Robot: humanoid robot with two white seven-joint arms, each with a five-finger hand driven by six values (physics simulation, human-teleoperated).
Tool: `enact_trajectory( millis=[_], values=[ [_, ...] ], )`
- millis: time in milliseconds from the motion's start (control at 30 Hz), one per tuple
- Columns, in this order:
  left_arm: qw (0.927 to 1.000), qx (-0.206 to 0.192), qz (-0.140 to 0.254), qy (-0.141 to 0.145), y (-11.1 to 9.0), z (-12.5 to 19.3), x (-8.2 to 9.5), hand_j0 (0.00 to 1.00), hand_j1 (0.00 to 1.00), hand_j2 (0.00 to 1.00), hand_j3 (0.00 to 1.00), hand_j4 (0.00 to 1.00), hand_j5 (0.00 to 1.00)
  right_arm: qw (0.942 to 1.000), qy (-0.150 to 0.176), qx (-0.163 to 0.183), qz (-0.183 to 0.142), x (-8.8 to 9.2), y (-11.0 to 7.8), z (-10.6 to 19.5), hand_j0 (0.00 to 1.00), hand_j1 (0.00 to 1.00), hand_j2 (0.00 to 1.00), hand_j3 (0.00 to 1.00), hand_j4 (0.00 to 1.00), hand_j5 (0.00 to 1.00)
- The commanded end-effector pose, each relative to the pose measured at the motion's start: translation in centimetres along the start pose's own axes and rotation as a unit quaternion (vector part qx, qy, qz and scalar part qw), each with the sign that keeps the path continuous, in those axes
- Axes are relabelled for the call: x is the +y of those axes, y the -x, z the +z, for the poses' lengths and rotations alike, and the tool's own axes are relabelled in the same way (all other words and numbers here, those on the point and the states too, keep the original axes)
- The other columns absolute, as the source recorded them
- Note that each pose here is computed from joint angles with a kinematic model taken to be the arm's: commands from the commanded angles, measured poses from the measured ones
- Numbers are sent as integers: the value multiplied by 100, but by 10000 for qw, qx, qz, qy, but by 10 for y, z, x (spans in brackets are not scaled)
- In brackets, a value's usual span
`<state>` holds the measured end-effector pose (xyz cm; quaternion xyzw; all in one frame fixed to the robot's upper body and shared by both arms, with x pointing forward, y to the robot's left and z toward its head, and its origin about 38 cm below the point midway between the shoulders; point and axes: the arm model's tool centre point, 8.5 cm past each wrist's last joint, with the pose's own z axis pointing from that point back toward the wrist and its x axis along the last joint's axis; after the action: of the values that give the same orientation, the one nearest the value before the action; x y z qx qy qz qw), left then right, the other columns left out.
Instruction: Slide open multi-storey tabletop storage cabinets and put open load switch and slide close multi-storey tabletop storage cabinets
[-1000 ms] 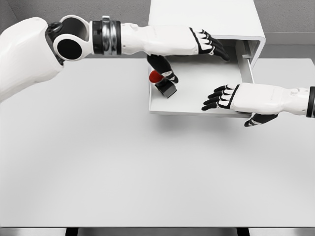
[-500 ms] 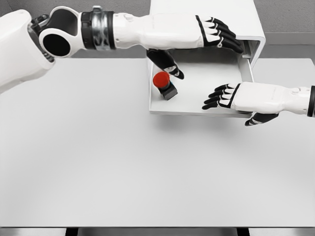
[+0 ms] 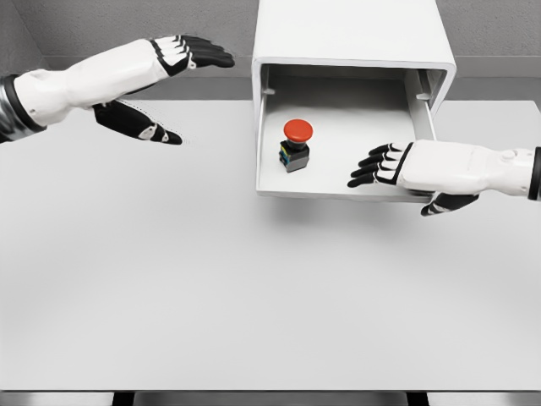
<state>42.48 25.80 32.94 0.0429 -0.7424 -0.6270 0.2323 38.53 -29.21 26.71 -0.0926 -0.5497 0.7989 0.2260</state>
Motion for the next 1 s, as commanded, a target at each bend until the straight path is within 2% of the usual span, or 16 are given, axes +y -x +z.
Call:
enact_trajectory(
  millis=[0, 133, 233, 400, 467, 500, 567, 667, 733, 967],
  values=[
    [9990, 285, -201, -272, 6, 23, 29, 100, 100, 100, 100, 100, 100, 10000, 22, 11, -24, -1, 0, 1, 100, 100, 100, 100, 100, 100],
    [9956, 880, 212, -223, 35, 54, -7, 100, 100, 100, 100, 100, 100, 10000, 28, 24, -16, -2, 1, 2, 100, 100, 100, 100, 100, 100],
    [9924, 1201, 270, 18, 50, 67, -28, 100, 100, 100, 100, 100, 100, 10000, 50, 7, -19, -2, 0, 1, 100, 100, 100, 100, 100, 100],
    [9880, 1354, 679, 314, 53, 79, -78, 100, 100, 100, 100, 100, 100, 10000, 63, 1, -20, -2, 0, 0, 100, 100, 100, 100, 100, 100],
    [9837, 1552, 811, 413, 60, 90, -92, 100, 100, 100, 100, 100, 100, 10000, 62, 1, -20, -2, 0, 0, 100, 100, 100, 100, 100, 100],
    [9836, 1542, 842, 407, 60, 89, -95, 100, 100, 100, 100, 100, 100, 10000, 70, 1, -20, -2, 0, 0, 100, 100, 100, 100, 100, 100],
    [9817, 1550, 1019, 428, 62, 87, -111, 100, 100, 100, 100, 100, 100, 10000, 70, 1, -20, -2, 0, 0, 100, 100, 100, 100, 100, 100],
    [9801, 1616, 1070, 431, 63, 91, -116, 100, 100, 100, 100, 100, 100, 9999, 120, -6, -30, -3, 0, 0, 100, 100, 100, 100, 100, 100],
    [9801, 1615, 1071, 439, 63, 91, -117, 100, 100, 100, 100, 100, 100, 9995, 318, -13, -53, -4, 0, -1, 100, 100, 100, 100, 100, 100],
    [9796, 1597, 1094, 548, 62, 91, -119, 100, 100, 100, 100, 100, 100, 9993, 358, -24, -59, -5, 0, -1, 100, 100, 100, 100, 100, 100]
  ],
)
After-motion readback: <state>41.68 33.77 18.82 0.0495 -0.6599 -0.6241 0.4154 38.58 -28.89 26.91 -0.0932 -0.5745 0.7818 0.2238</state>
